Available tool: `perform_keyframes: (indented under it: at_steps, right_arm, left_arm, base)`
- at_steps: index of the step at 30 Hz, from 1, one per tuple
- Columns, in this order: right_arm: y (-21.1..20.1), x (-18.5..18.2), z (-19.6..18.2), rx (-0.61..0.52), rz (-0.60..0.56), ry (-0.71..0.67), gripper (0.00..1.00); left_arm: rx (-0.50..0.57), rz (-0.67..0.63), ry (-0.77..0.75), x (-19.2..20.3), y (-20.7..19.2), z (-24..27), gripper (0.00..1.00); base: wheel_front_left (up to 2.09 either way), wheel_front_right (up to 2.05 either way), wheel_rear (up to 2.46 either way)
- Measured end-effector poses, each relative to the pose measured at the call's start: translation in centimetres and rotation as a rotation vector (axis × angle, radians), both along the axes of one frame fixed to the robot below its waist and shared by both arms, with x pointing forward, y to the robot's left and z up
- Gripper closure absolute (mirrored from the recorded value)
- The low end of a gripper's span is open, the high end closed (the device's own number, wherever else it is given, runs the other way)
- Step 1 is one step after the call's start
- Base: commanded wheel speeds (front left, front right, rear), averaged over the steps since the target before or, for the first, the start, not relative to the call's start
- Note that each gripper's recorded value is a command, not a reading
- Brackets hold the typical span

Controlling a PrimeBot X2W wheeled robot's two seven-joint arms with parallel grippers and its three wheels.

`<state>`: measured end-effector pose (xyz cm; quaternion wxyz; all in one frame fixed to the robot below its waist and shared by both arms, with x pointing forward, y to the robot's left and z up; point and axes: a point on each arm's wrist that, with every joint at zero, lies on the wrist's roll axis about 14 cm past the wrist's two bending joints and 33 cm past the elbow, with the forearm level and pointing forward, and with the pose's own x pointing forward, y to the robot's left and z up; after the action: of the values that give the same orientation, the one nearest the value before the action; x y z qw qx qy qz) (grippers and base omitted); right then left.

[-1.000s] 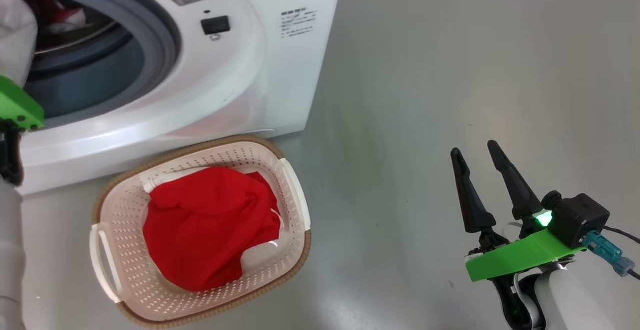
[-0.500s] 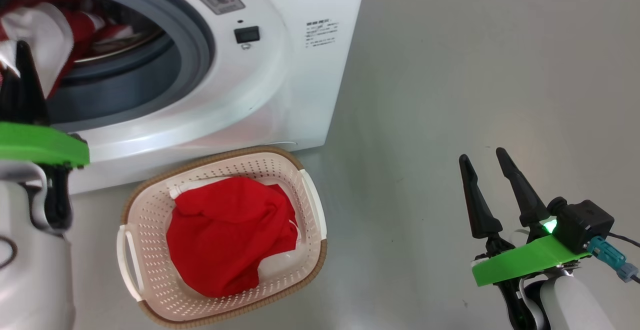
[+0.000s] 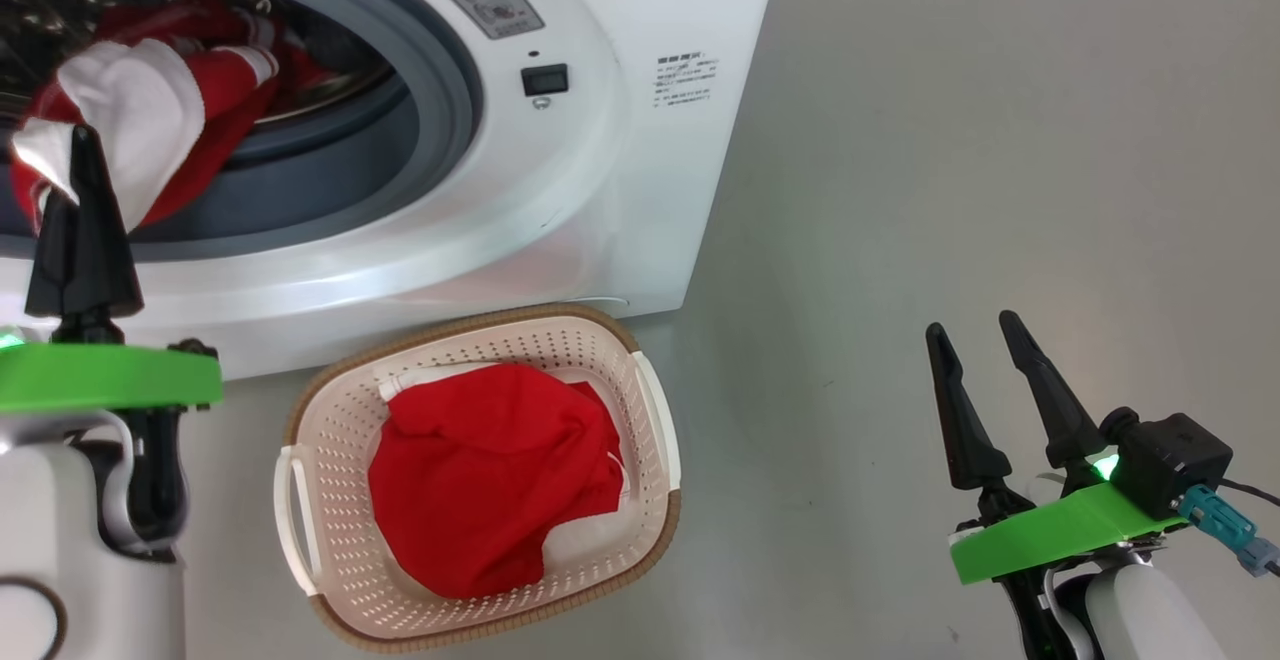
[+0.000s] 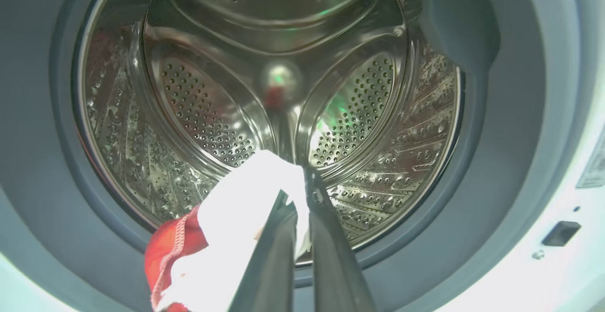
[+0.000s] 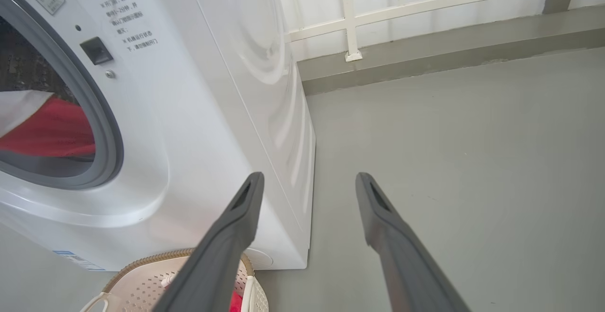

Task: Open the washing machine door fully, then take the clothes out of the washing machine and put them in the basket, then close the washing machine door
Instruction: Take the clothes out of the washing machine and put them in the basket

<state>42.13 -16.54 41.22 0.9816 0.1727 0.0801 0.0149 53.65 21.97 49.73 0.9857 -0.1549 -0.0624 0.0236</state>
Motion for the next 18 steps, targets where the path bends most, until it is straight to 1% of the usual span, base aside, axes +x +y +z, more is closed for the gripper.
perform_keyframes:
  at_steps: [18]
  right_arm:
    - [0.2, 0.2, 0.0, -0.003, 0.007, -0.004, 0.0]
  left_arm:
    - [0.008, -0.009, -0.208, -3.4, -0.7, 6.1, 1.0]
  base:
    - [0.0, 0.0, 0.0]
